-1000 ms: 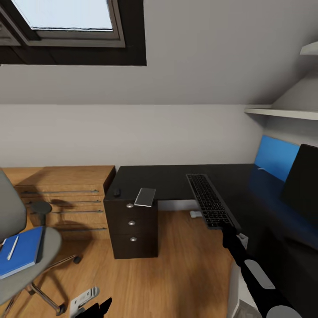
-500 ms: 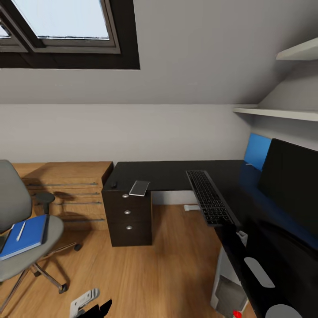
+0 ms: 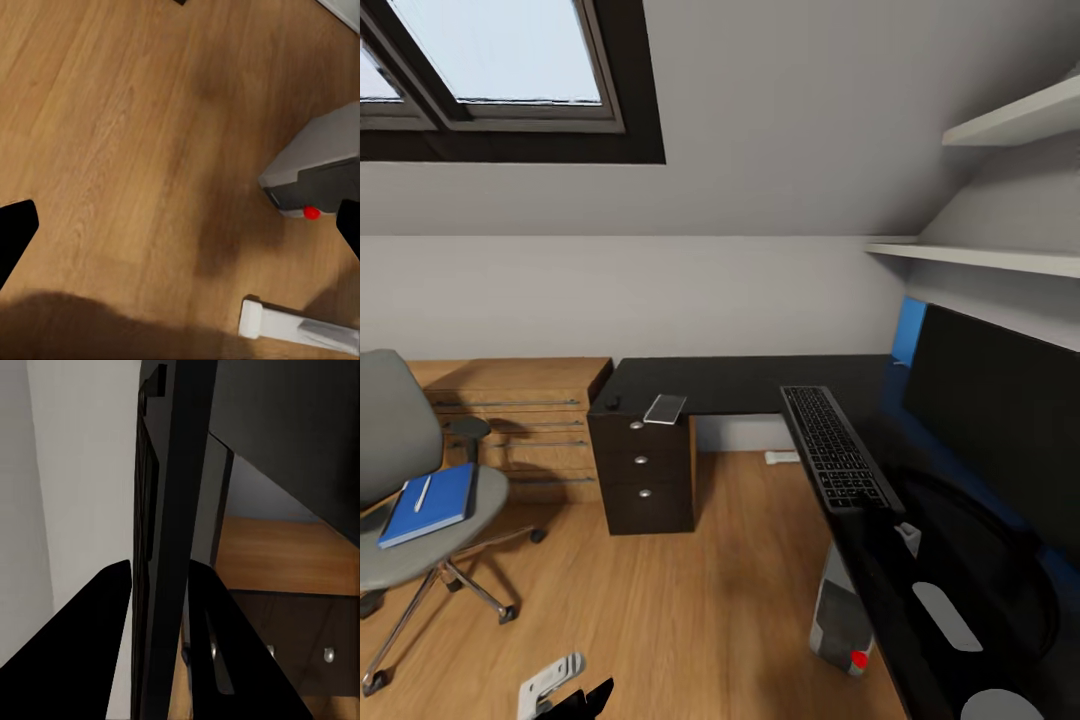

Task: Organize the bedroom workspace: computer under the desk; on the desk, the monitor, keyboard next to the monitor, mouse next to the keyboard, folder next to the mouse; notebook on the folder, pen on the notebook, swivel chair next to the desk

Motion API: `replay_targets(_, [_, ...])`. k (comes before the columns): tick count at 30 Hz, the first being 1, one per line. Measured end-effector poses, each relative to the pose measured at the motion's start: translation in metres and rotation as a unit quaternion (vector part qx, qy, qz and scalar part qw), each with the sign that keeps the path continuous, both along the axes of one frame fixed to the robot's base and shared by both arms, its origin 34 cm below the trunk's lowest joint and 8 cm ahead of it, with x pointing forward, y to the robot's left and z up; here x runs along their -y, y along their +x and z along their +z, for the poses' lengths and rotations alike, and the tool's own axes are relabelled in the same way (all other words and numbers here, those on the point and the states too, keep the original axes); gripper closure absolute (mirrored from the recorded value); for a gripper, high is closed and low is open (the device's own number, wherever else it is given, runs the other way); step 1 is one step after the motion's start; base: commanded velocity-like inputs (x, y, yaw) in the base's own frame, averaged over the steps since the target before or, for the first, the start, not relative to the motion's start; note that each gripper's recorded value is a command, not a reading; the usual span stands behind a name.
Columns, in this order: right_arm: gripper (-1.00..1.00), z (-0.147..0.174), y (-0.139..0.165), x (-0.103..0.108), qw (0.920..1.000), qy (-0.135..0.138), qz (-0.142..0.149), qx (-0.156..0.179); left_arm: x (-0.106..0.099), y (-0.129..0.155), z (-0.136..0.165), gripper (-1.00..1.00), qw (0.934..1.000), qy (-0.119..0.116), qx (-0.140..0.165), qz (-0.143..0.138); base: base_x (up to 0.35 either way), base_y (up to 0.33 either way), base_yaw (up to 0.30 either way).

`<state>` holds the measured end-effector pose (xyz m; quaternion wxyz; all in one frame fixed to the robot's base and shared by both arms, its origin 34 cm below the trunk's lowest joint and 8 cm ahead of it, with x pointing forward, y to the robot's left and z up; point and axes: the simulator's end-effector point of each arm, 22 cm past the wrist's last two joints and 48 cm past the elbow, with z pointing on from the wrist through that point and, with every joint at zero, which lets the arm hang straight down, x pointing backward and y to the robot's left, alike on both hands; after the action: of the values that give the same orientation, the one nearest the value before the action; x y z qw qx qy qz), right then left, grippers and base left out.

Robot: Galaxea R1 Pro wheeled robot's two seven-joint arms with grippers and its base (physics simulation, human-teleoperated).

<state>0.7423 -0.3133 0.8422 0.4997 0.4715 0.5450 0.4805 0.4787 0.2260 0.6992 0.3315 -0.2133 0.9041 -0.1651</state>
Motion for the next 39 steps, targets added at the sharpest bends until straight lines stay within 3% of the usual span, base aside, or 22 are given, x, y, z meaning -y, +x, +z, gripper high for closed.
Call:
replay_targets(20, [1.0,-0.0016,0.0001,-0.0027,1.0,-0.002,0.003,-0.003,0.0,0.0,-0.0001,-1.0,1.0,0.0,0.0,0.0,-0.334,-0.034,0.0])
replay_targets(27, [1.0,0.0002,-0.0001,-0.0019,1.0,-0.002,0.004,0.0,-0.0002,-0.0001,-0.0001,-1.0,1.0,0.0,0.0,0.0,-0.285,-0.187,0.0])
replay_targets(39, [1.0,-0.0007,-0.0009,-0.007,0.9999,0.001,0.01,0.0,-0.0001,-0.0006,-0.0003,-1.0,1.0,0.0,-0.001,0.0,-0.065,-0.042,0.0])
